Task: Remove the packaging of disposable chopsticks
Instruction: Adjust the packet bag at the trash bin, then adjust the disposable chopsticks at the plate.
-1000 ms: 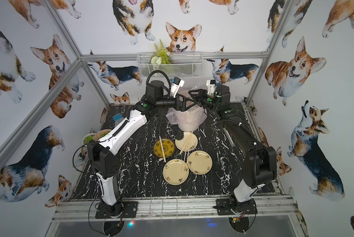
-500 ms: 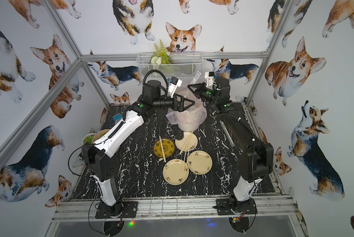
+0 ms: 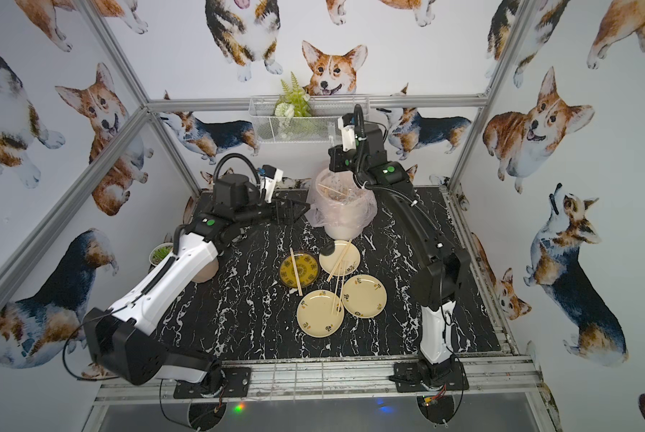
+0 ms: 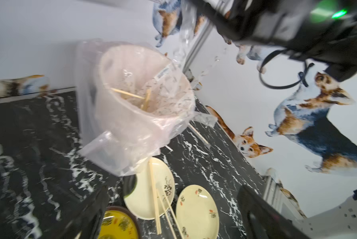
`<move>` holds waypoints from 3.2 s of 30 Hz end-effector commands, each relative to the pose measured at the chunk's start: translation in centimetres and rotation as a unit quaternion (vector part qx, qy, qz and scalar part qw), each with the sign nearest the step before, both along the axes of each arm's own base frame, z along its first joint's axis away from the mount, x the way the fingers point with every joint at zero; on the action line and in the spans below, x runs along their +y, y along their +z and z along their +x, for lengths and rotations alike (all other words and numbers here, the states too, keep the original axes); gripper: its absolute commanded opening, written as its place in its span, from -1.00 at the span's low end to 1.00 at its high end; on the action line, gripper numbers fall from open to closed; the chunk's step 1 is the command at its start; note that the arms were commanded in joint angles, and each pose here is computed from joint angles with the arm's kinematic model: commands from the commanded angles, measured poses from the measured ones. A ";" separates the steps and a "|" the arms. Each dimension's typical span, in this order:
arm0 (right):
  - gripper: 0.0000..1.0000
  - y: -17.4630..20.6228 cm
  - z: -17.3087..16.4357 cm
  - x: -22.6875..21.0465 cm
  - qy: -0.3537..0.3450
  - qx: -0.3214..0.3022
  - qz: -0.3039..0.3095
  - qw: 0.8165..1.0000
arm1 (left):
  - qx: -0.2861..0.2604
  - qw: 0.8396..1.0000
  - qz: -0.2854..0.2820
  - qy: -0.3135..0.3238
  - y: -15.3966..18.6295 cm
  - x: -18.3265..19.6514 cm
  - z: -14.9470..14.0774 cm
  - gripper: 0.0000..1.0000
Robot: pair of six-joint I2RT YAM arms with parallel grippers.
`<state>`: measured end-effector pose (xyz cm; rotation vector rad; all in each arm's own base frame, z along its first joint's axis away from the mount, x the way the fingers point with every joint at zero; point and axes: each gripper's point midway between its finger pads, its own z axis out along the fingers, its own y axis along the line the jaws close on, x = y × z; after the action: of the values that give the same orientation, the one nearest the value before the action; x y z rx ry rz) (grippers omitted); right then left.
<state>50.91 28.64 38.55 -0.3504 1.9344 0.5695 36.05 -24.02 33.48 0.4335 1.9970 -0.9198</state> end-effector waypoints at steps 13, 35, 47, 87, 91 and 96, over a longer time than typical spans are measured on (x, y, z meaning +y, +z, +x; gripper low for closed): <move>0.09 -5.2 -2.0 -1.6 -0.011 0.077 -0.165 0.983 | -0.022 0.999 0.012 0.038 -0.1 2.8 0.1 1.00; 0.25 -10.6 -11.5 -8.6 -0.017 0.245 -0.286 0.926 | 0.014 0.999 0.004 0.035 -2.2 1.8 2.2 1.00; 0.31 -9.1 -16.2 -10.8 -0.030 0.267 -0.195 0.943 | 0.010 0.999 0.016 0.037 -2.3 1.9 2.4 1.00; 0.07 -32.1 -23.4 -2.9 -0.135 0.394 -0.256 0.872 | -0.005 0.991 0.120 0.056 -3.2 5.5 -1.2 1.00; 0.09 -32.8 -23.3 -3.1 -0.136 0.394 -0.272 0.867 | -0.005 0.991 0.119 0.055 -3.2 5.4 -1.2 1.00; 0.12 -33.4 -23.4 -3.2 -0.133 0.398 -0.285 0.862 | -0.004 0.991 0.119 0.054 -3.2 5.4 -1.3 1.00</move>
<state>27.57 25.93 5.24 -0.2010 2.8920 -0.0588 34.91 -18.71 30.37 0.4377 2.1080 -0.6250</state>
